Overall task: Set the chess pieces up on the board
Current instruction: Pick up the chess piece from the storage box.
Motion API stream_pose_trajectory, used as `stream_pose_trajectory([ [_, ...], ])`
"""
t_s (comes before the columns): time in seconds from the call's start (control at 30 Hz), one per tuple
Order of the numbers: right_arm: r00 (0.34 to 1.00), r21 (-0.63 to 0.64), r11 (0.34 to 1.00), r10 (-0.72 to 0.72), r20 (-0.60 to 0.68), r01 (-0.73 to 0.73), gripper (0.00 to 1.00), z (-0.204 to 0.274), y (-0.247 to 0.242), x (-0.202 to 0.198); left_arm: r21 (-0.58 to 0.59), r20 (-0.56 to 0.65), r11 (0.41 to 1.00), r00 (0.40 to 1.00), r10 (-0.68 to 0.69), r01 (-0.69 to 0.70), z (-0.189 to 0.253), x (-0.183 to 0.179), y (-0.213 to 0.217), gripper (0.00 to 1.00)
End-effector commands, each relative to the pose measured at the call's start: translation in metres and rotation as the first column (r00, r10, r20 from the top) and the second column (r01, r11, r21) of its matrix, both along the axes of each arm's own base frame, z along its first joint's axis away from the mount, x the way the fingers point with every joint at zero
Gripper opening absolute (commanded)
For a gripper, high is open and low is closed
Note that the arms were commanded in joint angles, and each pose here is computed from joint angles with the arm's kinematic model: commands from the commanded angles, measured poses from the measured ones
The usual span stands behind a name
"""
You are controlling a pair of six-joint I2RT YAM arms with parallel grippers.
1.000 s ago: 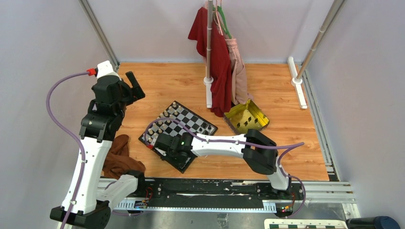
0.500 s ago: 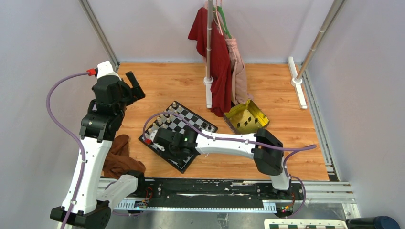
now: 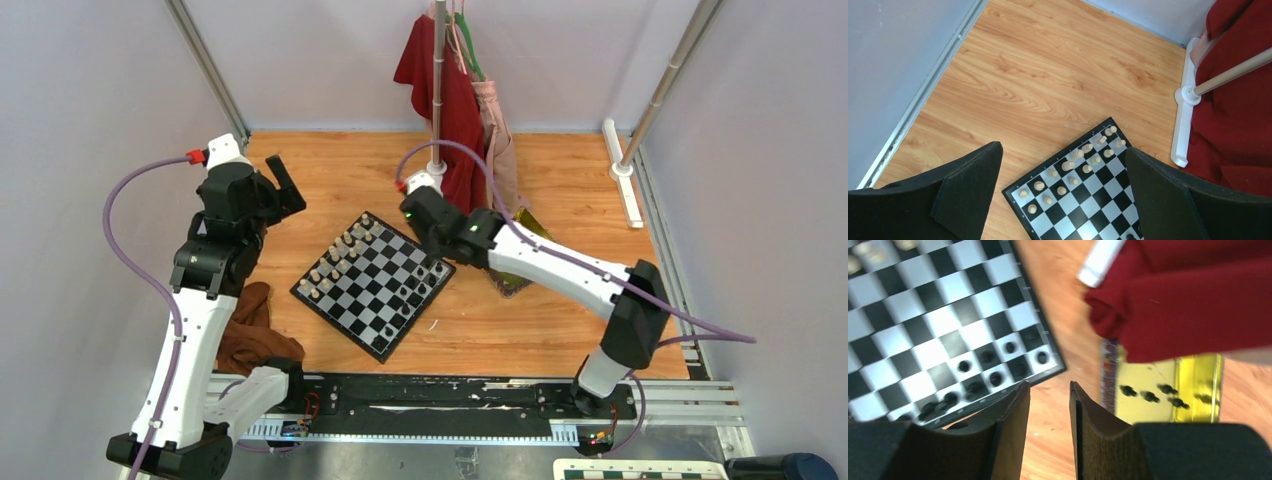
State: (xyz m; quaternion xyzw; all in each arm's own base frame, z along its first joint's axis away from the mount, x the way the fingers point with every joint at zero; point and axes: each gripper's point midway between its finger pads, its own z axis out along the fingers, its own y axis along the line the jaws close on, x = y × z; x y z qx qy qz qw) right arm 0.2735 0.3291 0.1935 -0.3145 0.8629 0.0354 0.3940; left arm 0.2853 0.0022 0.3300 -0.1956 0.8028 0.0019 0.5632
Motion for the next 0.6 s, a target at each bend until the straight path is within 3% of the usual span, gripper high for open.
stream_pose_trajectory([
  [0.0,0.956,0.025,0.957,-0.291,0.039,0.29,0.39,-0.002,-0.07,0.029,-0.017,-0.003,1.0,1.0,-0.001,0.001,-0.005,0.0,0.0,1.0],
  [0.23,0.854,0.042,0.853,-0.519,-0.03,0.52,0.37,-0.035,-0.144,0.046,-0.021,-0.021,1.0,1.0,-0.002,0.001,-0.013,0.0,-0.001,1.0],
  [0.57,0.789,0.041,0.792,-0.6,-0.134,0.609,0.36,-0.086,-0.172,0.053,-0.039,-0.077,0.999,0.997,0.007,-0.01,-0.037,-0.003,-0.003,1.0],
])
